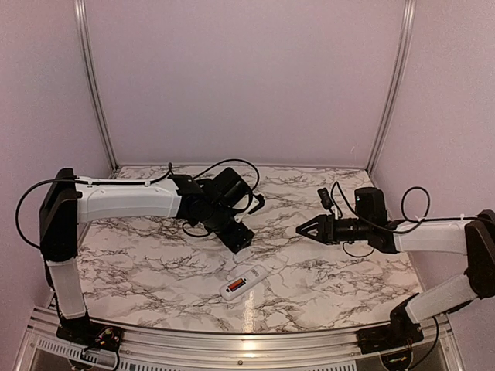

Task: Load the batteries into the remote control
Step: Place the remote control without the battery cover at the center of the board, then pick up the battery cover from the center of the board.

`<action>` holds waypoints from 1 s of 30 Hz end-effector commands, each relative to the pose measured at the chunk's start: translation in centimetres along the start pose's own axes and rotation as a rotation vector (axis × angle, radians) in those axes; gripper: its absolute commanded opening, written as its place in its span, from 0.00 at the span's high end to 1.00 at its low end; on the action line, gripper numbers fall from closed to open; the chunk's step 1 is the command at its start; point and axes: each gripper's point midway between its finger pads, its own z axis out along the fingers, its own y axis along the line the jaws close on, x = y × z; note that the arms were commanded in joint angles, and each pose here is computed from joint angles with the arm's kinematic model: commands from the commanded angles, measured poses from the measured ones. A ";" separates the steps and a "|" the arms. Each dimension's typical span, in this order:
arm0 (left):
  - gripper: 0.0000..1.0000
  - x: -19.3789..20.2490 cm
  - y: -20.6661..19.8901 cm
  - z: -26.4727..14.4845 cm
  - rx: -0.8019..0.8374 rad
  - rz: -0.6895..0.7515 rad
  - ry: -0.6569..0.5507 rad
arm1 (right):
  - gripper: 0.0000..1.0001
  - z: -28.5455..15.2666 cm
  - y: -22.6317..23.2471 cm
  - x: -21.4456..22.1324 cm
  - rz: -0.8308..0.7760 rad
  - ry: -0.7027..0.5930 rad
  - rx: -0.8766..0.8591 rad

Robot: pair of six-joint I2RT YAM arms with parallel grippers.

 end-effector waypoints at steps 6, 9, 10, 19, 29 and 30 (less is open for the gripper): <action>0.30 0.8 -0.2 6.2 -0.033 0.069 0.132 | 0.45 -1.0 0.7 -0.8 -0.050 -0.034 0.014; 0.31 0.9 -0.3 7.6 -0.034 0.067 0.146 | 0.46 -1.0 0.7 -0.8 -0.054 -0.033 0.015; 0.32 0.9 -0.3 8.0 -0.038 0.065 0.152 | 0.47 -1.1 0.7 -0.8 -0.056 -0.034 0.015; 0.35 2.6 0.0 10.5 -0.039 0.050 0.204 | 0.50 -1.0 0.7 -0.4 -0.053 -0.027 0.004; 0.56 3.4 0.2 11.3 0.018 0.011 0.230 | 0.54 -0.9 0.8 -0.6 -0.058 -0.028 0.000; 0.59 3.4 0.3 11.2 0.021 0.007 0.228 | 0.54 -0.9 0.9 -0.6 -0.058 -0.027 -0.002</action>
